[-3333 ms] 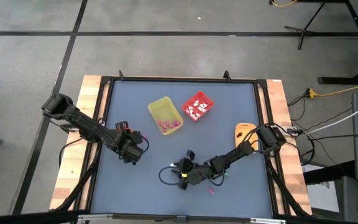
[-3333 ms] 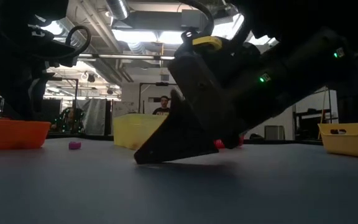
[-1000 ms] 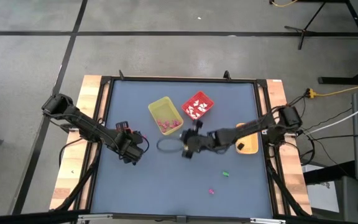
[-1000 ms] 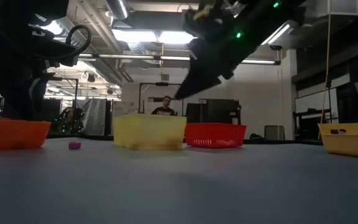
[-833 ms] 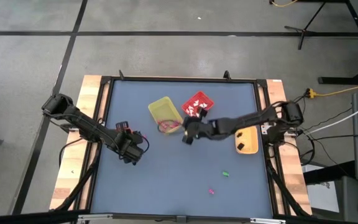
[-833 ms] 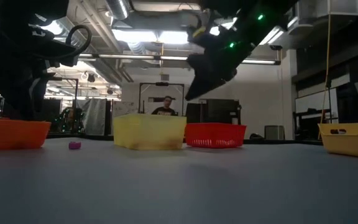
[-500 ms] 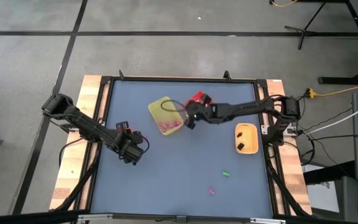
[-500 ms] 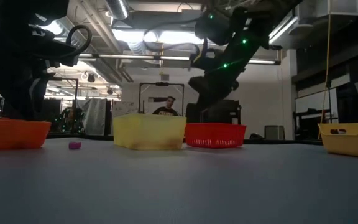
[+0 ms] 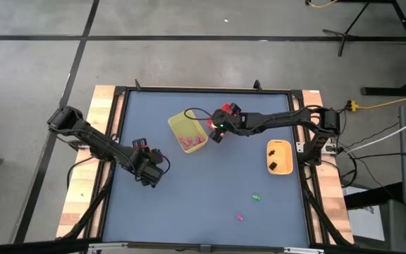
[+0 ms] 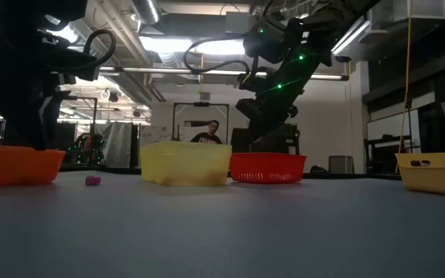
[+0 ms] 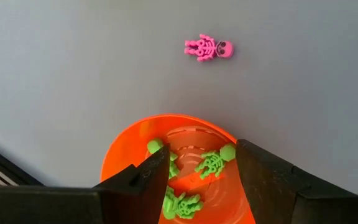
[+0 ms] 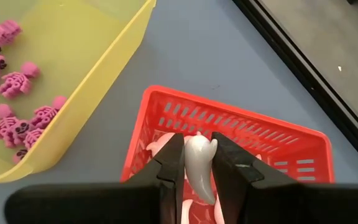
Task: Sort Halloween decoration
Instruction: Put the white ghost toy into the red bin, then put the pink skeleton toy into the yellow bin
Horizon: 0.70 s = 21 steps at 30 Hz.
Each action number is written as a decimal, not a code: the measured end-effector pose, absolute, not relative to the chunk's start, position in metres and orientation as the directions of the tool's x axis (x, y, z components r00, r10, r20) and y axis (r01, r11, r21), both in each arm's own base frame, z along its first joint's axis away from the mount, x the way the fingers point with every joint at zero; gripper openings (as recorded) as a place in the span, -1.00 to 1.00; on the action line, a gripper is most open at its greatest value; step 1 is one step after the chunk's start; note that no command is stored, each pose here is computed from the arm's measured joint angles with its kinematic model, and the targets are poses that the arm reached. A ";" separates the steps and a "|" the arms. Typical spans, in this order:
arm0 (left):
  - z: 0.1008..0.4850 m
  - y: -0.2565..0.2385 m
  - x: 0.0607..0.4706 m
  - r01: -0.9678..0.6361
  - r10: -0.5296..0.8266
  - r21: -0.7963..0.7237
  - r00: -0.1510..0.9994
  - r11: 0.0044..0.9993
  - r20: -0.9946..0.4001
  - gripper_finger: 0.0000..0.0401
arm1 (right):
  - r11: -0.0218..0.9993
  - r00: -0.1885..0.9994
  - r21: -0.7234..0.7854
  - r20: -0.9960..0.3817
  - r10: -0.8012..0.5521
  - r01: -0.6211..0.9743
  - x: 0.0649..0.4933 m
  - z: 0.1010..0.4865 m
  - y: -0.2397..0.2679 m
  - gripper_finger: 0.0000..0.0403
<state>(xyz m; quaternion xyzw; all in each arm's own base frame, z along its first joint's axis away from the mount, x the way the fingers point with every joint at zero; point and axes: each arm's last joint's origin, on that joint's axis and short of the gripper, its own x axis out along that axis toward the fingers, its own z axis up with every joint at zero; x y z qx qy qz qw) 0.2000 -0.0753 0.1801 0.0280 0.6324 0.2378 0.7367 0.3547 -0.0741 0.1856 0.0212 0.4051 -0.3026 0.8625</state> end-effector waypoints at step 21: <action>0.209 -0.076 0.210 -0.325 0.353 0.314 0.065 0.892 -0.934 -0.14 | 0.817 0.491 -0.207 -0.711 -0.504 0.539 0.355 0.186 -0.073 -0.11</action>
